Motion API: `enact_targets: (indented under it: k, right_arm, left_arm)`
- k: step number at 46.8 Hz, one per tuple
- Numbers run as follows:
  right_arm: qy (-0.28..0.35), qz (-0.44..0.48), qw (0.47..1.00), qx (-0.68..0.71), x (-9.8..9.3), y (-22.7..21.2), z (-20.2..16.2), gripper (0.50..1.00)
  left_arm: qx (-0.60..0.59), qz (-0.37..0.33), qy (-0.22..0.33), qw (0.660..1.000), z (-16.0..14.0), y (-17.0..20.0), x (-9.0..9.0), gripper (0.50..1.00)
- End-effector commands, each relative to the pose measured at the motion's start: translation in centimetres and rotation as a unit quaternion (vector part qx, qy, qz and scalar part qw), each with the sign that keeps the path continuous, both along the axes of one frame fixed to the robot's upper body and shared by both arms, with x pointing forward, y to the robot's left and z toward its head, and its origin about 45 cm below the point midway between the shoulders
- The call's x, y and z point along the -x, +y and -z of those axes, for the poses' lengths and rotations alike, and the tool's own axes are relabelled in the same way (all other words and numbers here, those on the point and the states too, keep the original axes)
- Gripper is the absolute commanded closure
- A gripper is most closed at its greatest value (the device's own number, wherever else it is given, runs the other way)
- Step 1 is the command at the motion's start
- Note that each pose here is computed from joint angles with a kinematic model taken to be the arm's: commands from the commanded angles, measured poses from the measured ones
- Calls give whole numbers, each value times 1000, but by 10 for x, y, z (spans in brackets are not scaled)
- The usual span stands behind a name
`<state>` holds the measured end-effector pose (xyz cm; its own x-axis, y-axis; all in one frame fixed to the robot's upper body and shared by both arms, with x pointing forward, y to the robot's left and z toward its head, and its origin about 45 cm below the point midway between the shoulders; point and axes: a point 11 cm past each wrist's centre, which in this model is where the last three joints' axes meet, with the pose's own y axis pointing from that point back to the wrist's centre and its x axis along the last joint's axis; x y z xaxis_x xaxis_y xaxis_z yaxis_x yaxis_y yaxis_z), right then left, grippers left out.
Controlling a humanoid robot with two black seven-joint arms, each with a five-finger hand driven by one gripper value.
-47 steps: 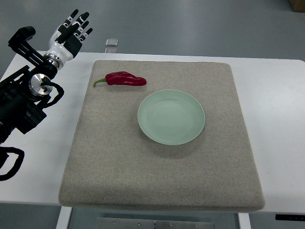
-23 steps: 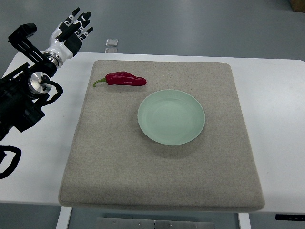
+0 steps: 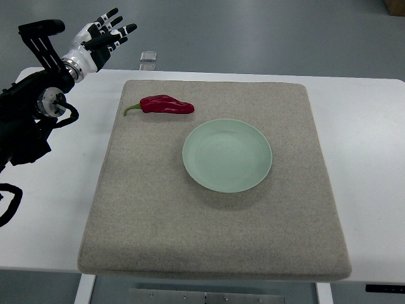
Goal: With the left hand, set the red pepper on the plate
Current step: 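Reach the left hand forward and down over the red pepper, then close the left hand's fingers around the red pepper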
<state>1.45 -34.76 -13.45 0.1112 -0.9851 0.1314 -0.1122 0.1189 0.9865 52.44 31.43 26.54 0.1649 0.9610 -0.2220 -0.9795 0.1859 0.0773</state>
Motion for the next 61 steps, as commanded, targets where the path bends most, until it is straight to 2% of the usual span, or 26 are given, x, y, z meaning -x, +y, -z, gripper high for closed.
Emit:
enact_targets:
  k: [1,12,31,42,53,61]
  right_arm:
    - [-1,0,1000,0,-1,0,0,572]
    - [-1,0,1000,0,-1,0,0,572]
    - [-1,0,1000,0,-1,0,0,572]
    - [0,0,1000,0,0,0,0,572]
    - [0,0,1000,0,0,0,0,572]
    - [-1,0,1000,0,-1,0,0,572]
  left_arm:
    - [-52,16,-3,999,-5,-2,-2,504]
    - [-206,89,-9,974,-9,-20,-2,504]
    - [-438,212,-22,873,3,-53,7,504]
    - [-521,250,-45,815,4,-57,13,504]
    - [-622,263,-96,731,3,-61,14,506]
    - [-642,280,-98,707,10,-65,17,512]
